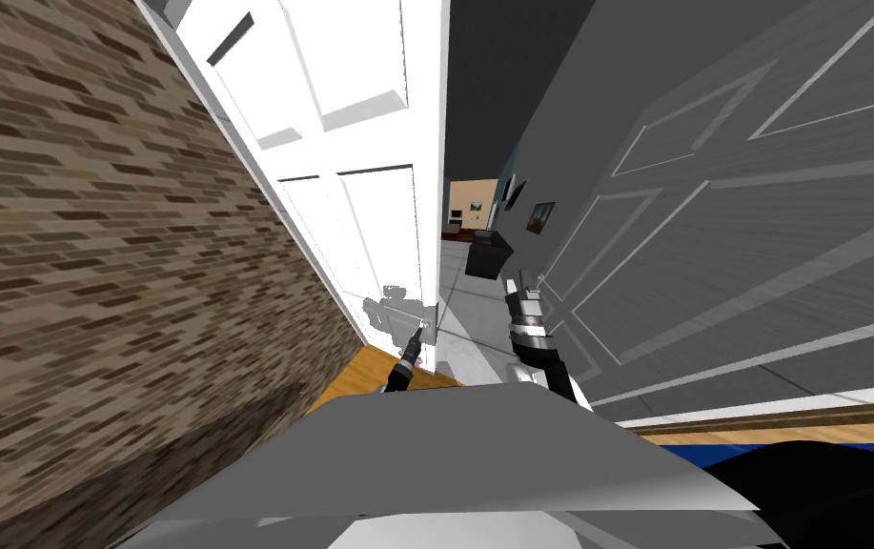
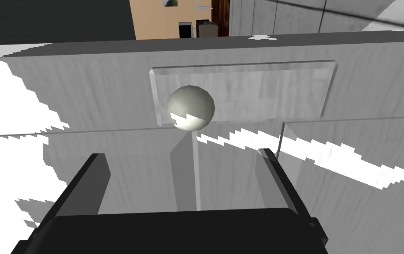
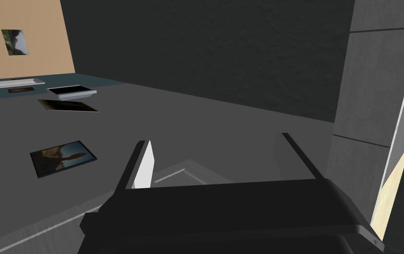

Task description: Push the door open

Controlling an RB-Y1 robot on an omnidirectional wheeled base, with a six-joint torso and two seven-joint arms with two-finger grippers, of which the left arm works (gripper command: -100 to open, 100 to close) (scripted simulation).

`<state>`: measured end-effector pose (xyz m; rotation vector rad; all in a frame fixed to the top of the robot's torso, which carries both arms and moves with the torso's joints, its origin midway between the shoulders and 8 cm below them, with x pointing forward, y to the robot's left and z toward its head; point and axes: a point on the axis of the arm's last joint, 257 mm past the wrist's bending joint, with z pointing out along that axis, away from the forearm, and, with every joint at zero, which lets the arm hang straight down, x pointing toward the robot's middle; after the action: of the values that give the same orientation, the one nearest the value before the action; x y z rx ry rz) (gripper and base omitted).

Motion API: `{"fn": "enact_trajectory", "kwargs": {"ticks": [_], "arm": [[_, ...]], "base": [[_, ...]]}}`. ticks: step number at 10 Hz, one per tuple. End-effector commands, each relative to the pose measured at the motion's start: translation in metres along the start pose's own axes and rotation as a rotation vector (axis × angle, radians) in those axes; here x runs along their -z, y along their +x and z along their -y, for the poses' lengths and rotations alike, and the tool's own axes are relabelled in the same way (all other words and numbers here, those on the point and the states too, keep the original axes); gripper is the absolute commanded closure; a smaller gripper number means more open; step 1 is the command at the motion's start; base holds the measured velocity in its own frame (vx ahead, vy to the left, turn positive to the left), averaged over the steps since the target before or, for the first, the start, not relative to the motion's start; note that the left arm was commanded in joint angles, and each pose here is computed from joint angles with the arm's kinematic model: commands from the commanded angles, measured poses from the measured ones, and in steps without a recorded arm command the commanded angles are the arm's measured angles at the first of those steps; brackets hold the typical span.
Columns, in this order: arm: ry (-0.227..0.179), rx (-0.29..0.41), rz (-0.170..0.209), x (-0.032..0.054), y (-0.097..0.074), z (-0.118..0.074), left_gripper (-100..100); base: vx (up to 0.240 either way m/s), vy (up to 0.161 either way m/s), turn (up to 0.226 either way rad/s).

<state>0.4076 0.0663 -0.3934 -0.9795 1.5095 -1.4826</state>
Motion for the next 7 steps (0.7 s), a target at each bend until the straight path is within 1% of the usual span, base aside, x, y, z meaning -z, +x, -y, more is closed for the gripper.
{"fn": "enact_trajectory", "kwargs": {"ticks": [1,3,4,5,7], "arm": [[0.001,0.004,0.005,-0.002,-0.0001,-0.0003,-100],[0.005,0.018,0.011,-0.0061,0.0039,0.0015,-100],[0.003,0.014,0.009,-0.0048,0.0027,0.0006,-100],[0.003,0.014,0.009,-0.0048,0.0027,0.0006,100],[0.003,0.014,0.009,-0.0048,0.0027,0.0006,100]], "base": [[0.208,-0.088,-0.029],[0.18,-0.074,-0.026],[0.079,-0.022,0.007],[-0.018,0.002,-0.002],[-0.023,0.008,-0.007]]}}
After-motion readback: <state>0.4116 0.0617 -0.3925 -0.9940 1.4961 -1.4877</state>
